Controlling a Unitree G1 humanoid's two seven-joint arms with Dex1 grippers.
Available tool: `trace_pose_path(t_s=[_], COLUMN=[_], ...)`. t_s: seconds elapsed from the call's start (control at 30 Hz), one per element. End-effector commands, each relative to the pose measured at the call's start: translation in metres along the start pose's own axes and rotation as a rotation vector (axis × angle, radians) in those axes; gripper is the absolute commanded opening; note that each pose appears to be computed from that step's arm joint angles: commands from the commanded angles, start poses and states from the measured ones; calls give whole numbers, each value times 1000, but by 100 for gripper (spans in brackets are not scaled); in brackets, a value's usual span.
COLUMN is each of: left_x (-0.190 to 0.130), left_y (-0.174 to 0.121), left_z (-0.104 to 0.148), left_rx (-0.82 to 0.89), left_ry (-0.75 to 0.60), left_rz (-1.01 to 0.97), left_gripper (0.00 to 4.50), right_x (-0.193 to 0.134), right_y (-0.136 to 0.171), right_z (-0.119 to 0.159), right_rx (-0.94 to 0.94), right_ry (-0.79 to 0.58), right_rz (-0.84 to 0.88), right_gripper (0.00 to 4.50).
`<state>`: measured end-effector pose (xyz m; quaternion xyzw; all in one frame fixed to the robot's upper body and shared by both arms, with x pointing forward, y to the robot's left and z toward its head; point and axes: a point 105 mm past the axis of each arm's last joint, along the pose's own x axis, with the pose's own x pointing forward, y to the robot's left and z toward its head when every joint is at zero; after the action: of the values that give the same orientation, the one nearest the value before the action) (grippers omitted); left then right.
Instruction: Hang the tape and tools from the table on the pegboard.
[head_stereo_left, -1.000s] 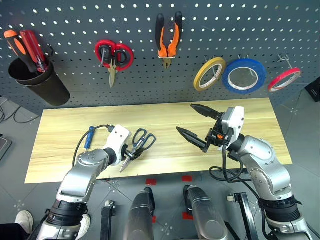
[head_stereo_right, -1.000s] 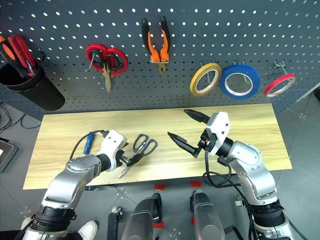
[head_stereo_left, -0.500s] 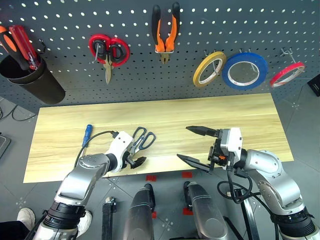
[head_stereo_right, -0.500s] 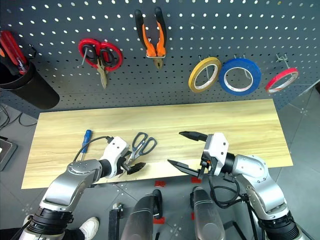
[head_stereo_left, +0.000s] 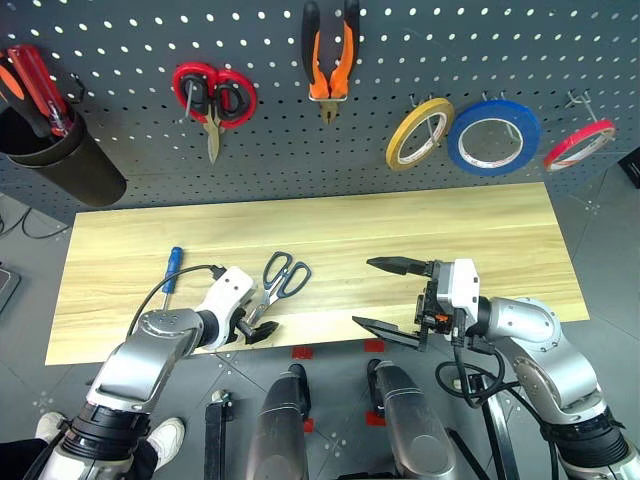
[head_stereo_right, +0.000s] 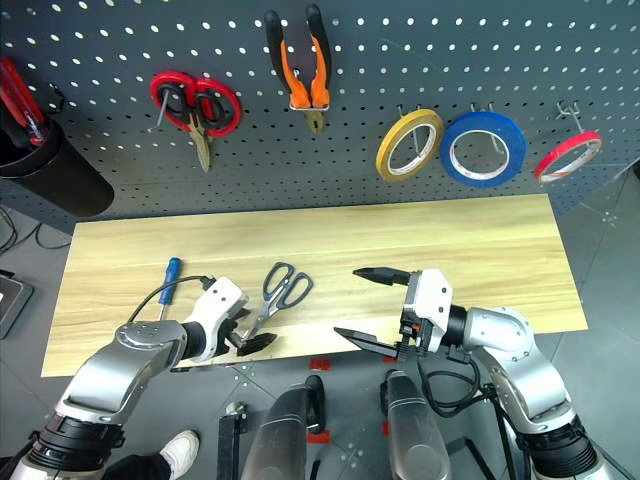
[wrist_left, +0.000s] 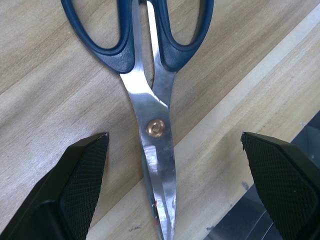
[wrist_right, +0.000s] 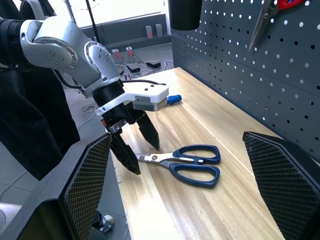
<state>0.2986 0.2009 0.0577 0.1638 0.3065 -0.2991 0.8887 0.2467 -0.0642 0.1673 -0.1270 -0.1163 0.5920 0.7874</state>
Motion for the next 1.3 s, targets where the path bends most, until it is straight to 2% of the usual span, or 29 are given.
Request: trace_pose_path(t_s=[0.03,0.37,0.5,0.8,0.83,1.13,1.3], left_x=[7,18,17,10,10,9,7], left_y=[4,11,4,-3,-2,2,9], left_z=[-8,-4,-4,-8,-9,-10,-2], left_rx=[3,50,50,33,32,28,36], left_ry=[33,60,68,84,86,87,51], left_rz=[-11,-74,-107,-117,-115,-88,-36], left_gripper=[447,447,358,73,56,55,55], right_x=[2,3,4,6,6,7,7], right_y=[4,-1,-4,-10,-10,-13,-15], right_z=[4,6,6,6,6,5,5], right_rx=[-10,-3,-2,-4,-4,-4,-10], right_ry=[-17,-19,-19,-21,-22,-23,-23], right_rz=[13,-16,-31,-50,-52,-54,-58], right_gripper=[450,450,450,450,450,450,450])
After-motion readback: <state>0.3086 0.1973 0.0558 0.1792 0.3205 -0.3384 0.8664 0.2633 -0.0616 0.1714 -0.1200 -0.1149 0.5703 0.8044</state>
